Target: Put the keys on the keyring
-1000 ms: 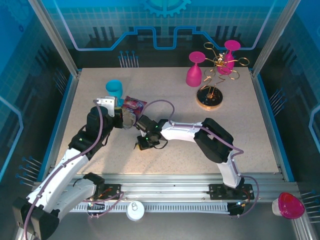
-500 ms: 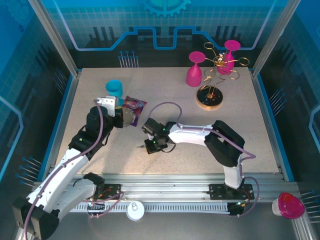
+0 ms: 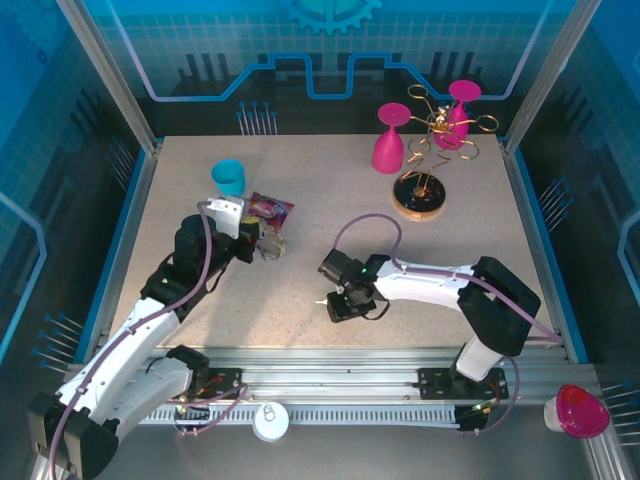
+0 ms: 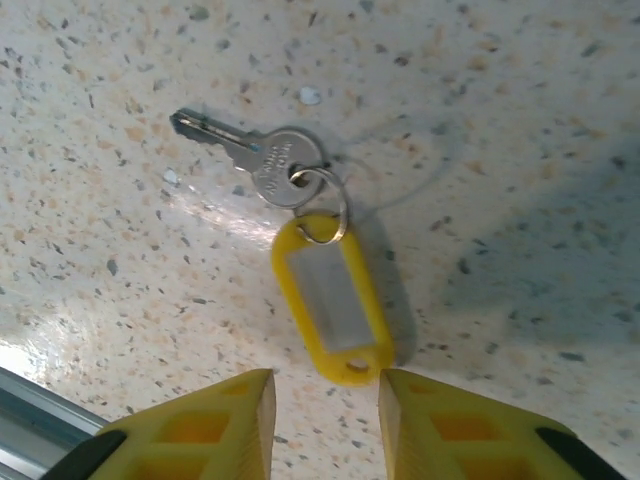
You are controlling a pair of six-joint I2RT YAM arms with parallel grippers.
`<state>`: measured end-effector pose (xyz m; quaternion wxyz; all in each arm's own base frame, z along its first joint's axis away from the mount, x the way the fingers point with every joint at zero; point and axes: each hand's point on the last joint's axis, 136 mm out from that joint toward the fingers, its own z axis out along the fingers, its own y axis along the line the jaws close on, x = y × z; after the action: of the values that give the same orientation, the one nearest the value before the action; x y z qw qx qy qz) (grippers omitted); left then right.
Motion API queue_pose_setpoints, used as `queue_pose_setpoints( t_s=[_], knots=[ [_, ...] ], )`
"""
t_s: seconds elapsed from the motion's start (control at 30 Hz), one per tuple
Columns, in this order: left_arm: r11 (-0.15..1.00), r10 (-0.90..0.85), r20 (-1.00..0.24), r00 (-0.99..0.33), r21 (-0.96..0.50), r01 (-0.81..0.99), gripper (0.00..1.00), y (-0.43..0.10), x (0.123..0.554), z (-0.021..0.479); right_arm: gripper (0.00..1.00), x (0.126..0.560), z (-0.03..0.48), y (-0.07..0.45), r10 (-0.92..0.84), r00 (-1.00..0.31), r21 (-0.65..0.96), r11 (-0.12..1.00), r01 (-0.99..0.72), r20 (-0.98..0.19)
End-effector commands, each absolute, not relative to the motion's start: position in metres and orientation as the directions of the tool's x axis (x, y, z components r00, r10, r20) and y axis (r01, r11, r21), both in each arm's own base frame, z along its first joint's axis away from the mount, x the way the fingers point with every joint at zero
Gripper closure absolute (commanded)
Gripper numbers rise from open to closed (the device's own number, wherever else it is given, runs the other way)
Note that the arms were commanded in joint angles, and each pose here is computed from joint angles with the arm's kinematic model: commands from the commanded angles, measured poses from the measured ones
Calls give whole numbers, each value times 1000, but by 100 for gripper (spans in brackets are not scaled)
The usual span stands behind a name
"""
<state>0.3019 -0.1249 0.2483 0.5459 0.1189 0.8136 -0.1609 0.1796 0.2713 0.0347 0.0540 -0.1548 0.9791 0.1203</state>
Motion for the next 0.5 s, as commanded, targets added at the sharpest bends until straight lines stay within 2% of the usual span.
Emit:
queue_pose_setpoints(
  t_s=[0.0,0.47],
  knots=[
    [903,22,-947,-321,-119,412,100,-129,301,259,65,192,46,257,-272,-946,181,936,-303,-177],
    [889,34,-947,-320,-118,443,100,-134,298,259,67,213,32,285,-334,-930,212,908,-361,-153]
  ],
)
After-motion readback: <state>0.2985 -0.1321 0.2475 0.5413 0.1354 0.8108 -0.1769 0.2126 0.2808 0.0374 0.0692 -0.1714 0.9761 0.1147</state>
